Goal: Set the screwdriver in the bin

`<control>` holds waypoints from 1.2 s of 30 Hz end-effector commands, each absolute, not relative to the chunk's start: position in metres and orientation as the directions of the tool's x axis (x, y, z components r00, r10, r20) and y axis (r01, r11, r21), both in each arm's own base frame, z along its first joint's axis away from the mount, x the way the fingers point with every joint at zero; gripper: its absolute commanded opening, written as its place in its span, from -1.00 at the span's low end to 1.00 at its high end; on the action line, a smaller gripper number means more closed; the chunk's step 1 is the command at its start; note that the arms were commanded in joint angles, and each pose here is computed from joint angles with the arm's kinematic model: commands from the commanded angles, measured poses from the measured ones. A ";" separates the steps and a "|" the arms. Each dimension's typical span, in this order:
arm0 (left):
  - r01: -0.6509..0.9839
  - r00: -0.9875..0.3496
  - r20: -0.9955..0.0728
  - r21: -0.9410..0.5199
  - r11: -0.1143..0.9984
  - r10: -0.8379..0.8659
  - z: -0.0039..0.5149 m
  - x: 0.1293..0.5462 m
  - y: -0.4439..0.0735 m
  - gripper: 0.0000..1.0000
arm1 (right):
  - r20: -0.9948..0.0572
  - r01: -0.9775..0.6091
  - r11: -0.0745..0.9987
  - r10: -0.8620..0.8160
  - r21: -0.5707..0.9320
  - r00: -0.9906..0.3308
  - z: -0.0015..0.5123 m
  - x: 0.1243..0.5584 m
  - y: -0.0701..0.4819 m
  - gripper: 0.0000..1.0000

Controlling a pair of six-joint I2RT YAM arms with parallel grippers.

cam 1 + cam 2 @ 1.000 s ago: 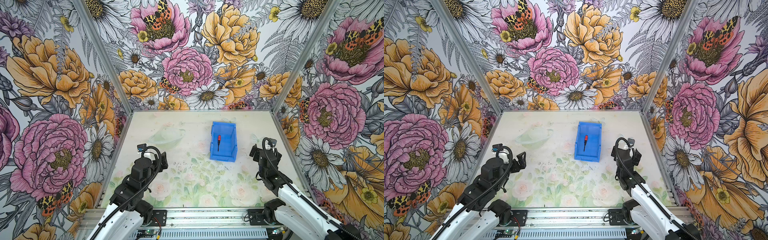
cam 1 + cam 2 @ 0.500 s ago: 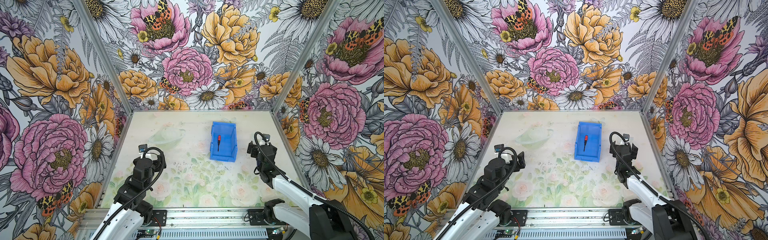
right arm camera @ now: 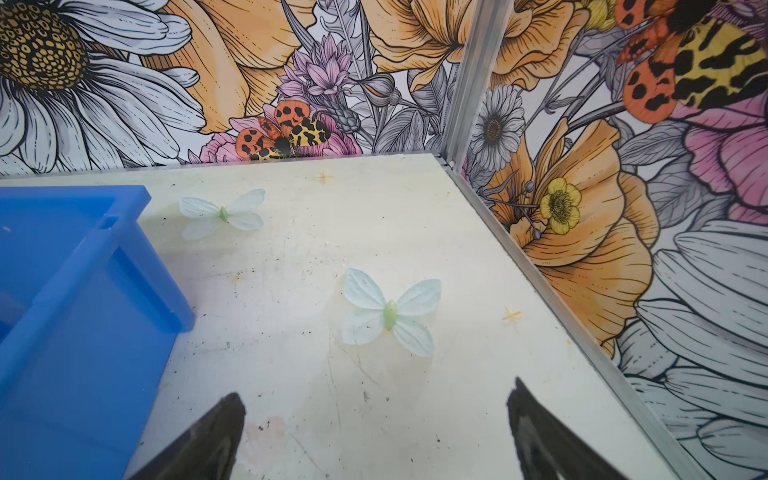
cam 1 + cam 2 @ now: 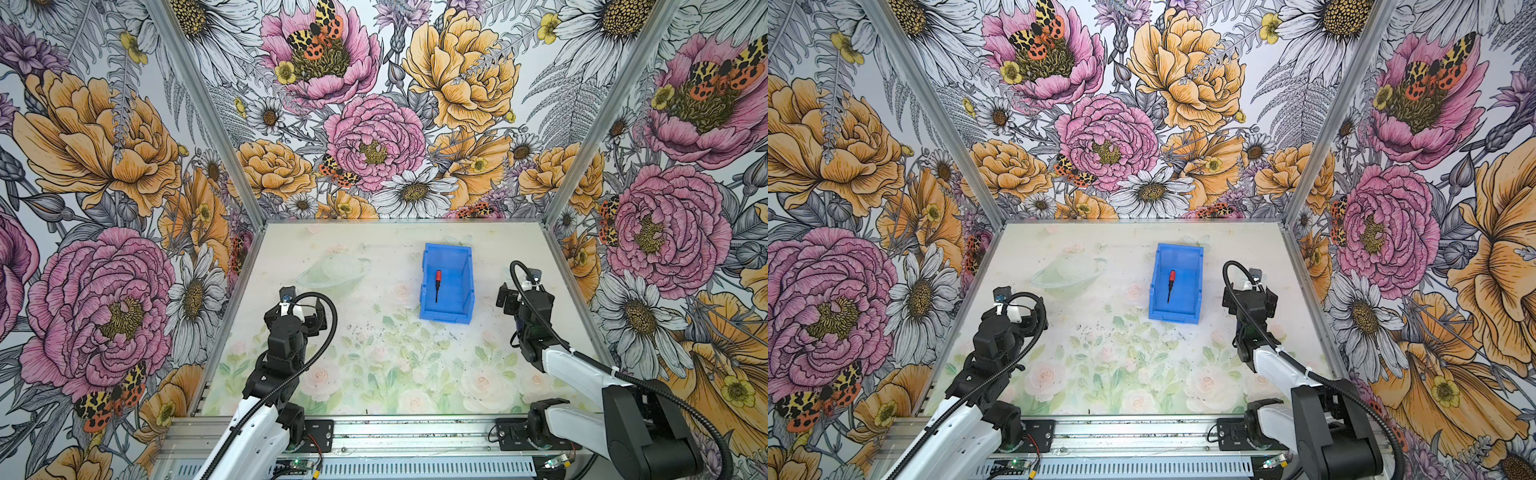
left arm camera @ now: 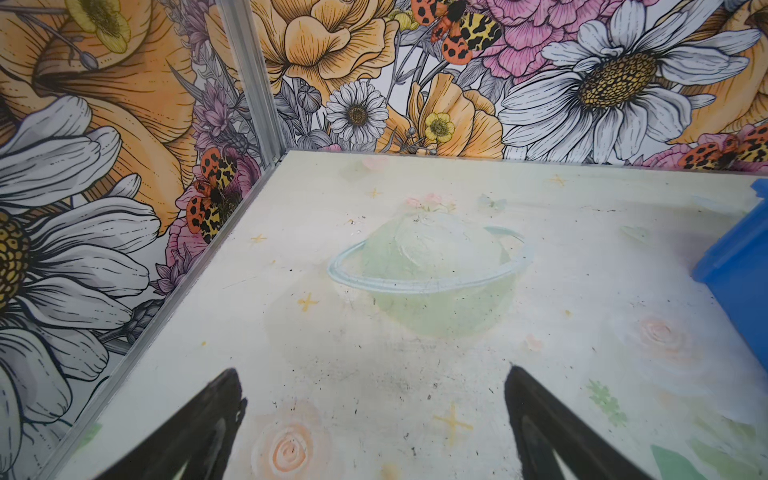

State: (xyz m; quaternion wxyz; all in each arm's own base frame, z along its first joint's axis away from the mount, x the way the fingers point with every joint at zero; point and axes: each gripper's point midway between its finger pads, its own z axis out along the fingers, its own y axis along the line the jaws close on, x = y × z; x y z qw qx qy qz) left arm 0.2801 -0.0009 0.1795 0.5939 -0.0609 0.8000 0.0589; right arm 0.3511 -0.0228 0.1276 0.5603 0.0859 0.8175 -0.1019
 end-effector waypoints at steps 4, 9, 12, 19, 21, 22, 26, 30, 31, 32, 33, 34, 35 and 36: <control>-0.145 -0.209 -0.977 -0.013 0.989 -0.043 0.185 0.300 0.002 0.97 | -0.949 0.222 0.973 0.015 -0.058 -0.315 0.134 0.370 -0.025 0.99; -0.170 -0.189 -0.980 -0.028 0.985 -0.061 0.179 0.303 0.012 0.97 | -0.949 0.215 0.975 0.019 -0.051 -0.315 0.134 0.380 -0.029 0.99; -0.184 -0.196 -0.979 -0.026 0.983 -0.063 0.172 0.305 0.018 0.97 | -0.952 0.210 0.977 0.019 -0.048 -0.305 0.134 0.382 -0.031 0.99; -0.199 -0.188 -0.979 -0.036 0.979 -0.074 0.162 0.315 0.025 0.97 | -0.956 0.214 0.976 0.027 -0.039 -0.294 0.135 0.386 -0.036 0.99; -0.188 -0.186 -0.980 -0.035 0.982 -0.070 0.159 0.321 0.024 0.97 | -0.956 0.219 0.975 0.031 -0.035 -0.291 0.135 0.388 -0.038 0.99; -0.185 -0.187 -0.980 -0.033 0.982 -0.068 0.159 0.324 0.023 0.97 | -0.957 0.220 0.975 0.031 -0.035 -0.289 0.135 0.389 -0.038 0.99; -0.145 -0.180 -0.982 -0.036 0.989 -0.062 0.159 0.340 0.019 0.97 | -0.963 0.227 0.973 0.034 -0.029 -0.267 0.133 0.392 -0.039 0.99; -0.128 -0.167 -0.983 -0.050 0.991 -0.071 0.159 0.355 0.021 0.97 | -0.960 0.222 0.975 0.035 -0.029 -0.279 0.128 0.397 -0.038 0.99; -0.123 -0.161 -0.984 -0.054 0.991 -0.073 0.159 0.359 0.021 0.97 | -0.960 0.227 0.973 0.036 -0.029 -0.277 0.126 0.397 -0.039 0.99; -0.119 -0.159 -0.984 -0.057 0.991 -0.076 0.159 0.363 0.022 0.97 | -0.961 0.234 0.972 0.041 -0.025 -0.273 0.124 0.397 -0.041 0.99; -0.115 -0.154 -0.985 -0.059 0.992 -0.077 0.159 0.367 0.022 0.97 | -0.962 0.241 0.970 0.044 -0.023 -0.270 0.120 0.398 -0.042 0.99; -0.108 -0.150 -0.986 -0.061 0.992 -0.077 0.160 0.372 0.022 0.97 | -0.961 0.239 0.971 0.041 -0.026 -0.272 0.118 0.399 -0.041 0.99; -0.102 -0.148 -0.986 -0.063 0.993 -0.078 0.159 0.376 0.021 0.97 | -0.961 0.230 0.973 0.038 -0.027 -0.275 0.117 0.399 -0.040 0.99; -0.096 -0.141 -0.987 -0.065 0.993 -0.078 0.160 0.379 0.021 0.97 | -0.961 0.230 0.973 0.039 -0.026 -0.273 0.117 0.399 -0.040 0.99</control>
